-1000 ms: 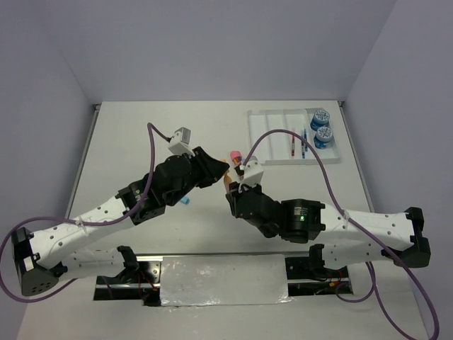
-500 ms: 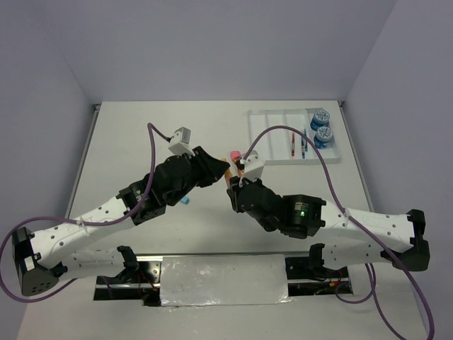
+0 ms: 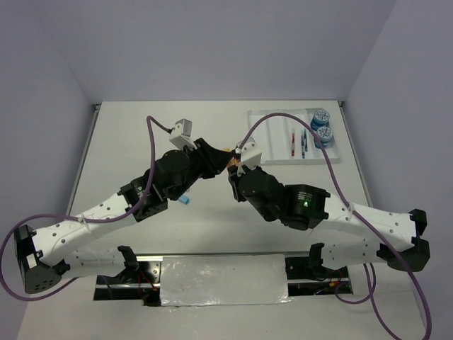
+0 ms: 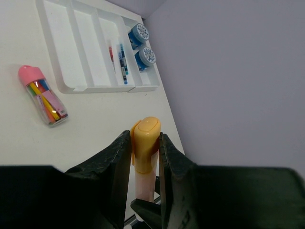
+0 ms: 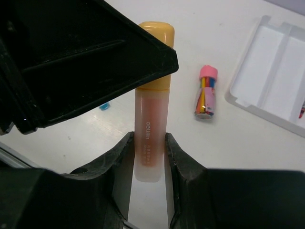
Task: Sort the stationery into containers
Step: Close the pen cap on the pen.
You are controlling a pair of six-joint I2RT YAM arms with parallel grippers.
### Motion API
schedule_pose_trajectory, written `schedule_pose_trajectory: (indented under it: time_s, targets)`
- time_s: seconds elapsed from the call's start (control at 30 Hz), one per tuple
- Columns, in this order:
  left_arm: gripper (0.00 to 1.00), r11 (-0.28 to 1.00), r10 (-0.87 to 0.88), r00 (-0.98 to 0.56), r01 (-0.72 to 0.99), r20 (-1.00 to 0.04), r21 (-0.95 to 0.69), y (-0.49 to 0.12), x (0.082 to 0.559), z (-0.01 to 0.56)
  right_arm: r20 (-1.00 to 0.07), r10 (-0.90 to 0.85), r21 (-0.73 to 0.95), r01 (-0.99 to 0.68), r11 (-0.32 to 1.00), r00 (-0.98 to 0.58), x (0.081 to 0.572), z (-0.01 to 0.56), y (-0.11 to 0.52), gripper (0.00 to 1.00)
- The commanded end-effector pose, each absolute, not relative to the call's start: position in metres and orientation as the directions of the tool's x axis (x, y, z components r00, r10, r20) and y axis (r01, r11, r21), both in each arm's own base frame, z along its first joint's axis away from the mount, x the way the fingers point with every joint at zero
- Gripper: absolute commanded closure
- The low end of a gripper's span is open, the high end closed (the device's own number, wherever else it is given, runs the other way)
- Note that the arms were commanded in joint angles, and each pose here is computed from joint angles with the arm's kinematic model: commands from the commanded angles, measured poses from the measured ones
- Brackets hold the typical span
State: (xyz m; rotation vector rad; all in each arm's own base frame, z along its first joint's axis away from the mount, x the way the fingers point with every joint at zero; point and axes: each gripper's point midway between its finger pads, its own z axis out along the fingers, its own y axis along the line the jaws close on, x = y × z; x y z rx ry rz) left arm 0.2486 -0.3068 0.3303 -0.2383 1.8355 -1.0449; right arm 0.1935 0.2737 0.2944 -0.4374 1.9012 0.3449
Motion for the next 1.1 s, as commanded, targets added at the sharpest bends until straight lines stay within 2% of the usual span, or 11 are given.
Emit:
schedule_pose_trajectory:
  time_s: [0.0, 0.03, 0.07, 0.1, 0.2, 0.4, 0.57, 0.77, 0.83, 1.0, 1.07]
  targets:
    - [1.0, 0.612, -0.383, -0.628, 0.377, -0.678, -0.695, -0.337, 0.22, 0.304, -0.98, 0.072, 0.152, -0.465, 0.872, -0.185, 0.206, 0.375, 0.288, 1.0]
    - [0.94, 0.598, -0.377, -0.629, 0.396, -0.68, -0.697, -0.34, 0.218, 0.307, -0.983, 0.077, 0.146, -0.469, 0.871, -0.164, 0.207, 0.373, 0.289, 1.0]
    - [0.94, 0.59, -0.376, -0.626, 0.407, -0.683, -0.698, -0.341, 0.216, 0.309, -0.984, 0.082, 0.148, -0.469, 0.871, -0.158, 0.208, 0.371, 0.289, 1.0]
    - [0.86, 0.584, -0.378, -0.622, 0.415, -0.686, -0.698, -0.341, 0.215, 0.313, -0.984, 0.088, 0.151, -0.466, 0.872, -0.153, 0.208, 0.368, 0.288, 1.0]
    - [0.75, 0.573, -0.376, -0.597, 0.452, -0.709, -0.684, -0.34, 0.211, 0.326, -0.982, 0.126, 0.18, -0.478, 0.859, -0.144, 0.205, 0.362, 0.285, 1.0]
    - [0.73, 0.548, -0.35, -0.515, 0.565, -0.782, -0.617, -0.337, 0.206, 0.355, -0.975, 0.163, 0.217, -0.498, 0.84, -0.15, 0.199, 0.362, 0.279, 1.0]
    - [0.52, 0.518, -0.361, -0.475, 0.613, -0.802, -0.597, -0.334, 0.202, 0.367, -0.974, 0.161, 0.221, -0.524, 0.823, -0.158, 0.194, 0.364, 0.28, 1.0]
    - [0.36, 0.491, -0.361, -0.426, 0.67, -0.83, -0.557, -0.328, 0.194, 0.373, -0.969, 0.193, 0.248, -0.581, 0.775, -0.156, 0.184, 0.375, 0.281, 1.0]
    - [0.36, 0.491, -0.359, -0.412, 0.68, -0.837, -0.545, -0.325, 0.192, 0.368, -0.967, 0.202, 0.254, -0.586, 0.77, -0.154, 0.183, 0.376, 0.279, 1.0]
    - [0.46, 0.457, -0.41, -0.362, 0.713, -0.837, -0.532, -0.315, 0.186, 0.383, -0.967, 0.204, 0.253, -0.619, 0.744, -0.15, 0.177, 0.379, 0.28, 1.0]
    - [0.46, 0.448, -0.406, -0.356, 0.725, -0.842, -0.523, -0.314, 0.184, 0.385, -0.966, 0.207, 0.256, -0.635, 0.728, -0.152, 0.174, 0.38, 0.281, 1.0]
